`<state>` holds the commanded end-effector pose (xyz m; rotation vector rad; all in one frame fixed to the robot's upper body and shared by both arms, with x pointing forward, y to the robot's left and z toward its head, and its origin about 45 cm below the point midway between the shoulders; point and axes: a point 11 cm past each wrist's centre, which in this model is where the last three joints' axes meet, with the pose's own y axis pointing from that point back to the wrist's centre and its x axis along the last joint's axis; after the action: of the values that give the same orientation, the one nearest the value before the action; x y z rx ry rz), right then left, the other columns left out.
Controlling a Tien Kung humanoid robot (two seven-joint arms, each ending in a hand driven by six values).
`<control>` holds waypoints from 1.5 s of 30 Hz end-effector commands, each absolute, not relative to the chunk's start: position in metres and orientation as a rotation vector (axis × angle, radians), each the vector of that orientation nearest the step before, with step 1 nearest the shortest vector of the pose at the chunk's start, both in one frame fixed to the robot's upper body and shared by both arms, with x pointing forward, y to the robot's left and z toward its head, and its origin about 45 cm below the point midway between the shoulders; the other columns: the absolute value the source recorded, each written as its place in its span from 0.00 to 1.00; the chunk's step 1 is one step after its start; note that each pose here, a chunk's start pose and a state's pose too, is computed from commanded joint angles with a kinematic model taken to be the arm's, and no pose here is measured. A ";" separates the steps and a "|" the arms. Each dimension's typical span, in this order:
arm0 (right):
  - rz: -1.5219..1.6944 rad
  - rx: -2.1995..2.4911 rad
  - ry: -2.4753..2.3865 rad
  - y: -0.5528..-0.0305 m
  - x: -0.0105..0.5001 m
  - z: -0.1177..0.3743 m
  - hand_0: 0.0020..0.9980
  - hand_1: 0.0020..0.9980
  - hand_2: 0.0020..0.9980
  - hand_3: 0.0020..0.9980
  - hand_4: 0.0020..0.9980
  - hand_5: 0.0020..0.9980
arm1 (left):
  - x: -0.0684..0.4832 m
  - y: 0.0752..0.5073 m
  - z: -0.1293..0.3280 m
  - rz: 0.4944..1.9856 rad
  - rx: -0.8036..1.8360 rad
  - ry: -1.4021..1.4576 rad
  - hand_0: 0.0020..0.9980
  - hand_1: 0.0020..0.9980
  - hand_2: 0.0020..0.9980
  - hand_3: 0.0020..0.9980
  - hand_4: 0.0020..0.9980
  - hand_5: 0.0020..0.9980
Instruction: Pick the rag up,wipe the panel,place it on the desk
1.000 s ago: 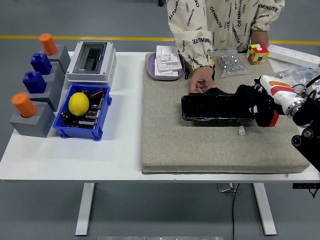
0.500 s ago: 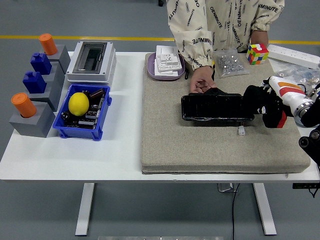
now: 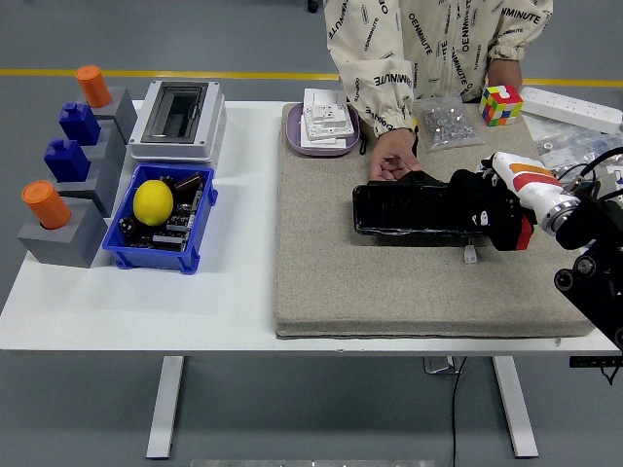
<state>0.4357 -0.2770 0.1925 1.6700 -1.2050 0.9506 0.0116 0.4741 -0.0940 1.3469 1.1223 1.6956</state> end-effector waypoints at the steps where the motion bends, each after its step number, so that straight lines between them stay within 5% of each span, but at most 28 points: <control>1: 0.953 1.674 -1.203 -0.275 0.436 0.193 0.26 0.34 0.42 0.42 0.99 0.03 | 0.012 0.474 -0.094 1.695 1.347 1.122 0.64 0.69 0.73 0.57 0.59 0.47; 31: 1.086 1.935 -1.049 -0.129 0.431 0.201 0.26 0.34 0.42 0.42 0.99 0.03 | 0.014 0.477 -0.093 1.696 1.352 1.113 0.64 0.69 0.73 0.56 0.59 0.47; 45: 1.091 1.962 -0.998 -0.113 0.424 0.194 0.26 0.34 0.42 0.42 0.99 0.02 | 0.014 0.477 -0.093 1.698 1.351 1.116 0.64 0.69 0.73 0.57 0.59 0.47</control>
<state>0.4240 -0.1126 0.1939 1.9623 -0.9975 1.0907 0.0141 0.4765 -0.0927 1.3512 1.1161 1.6975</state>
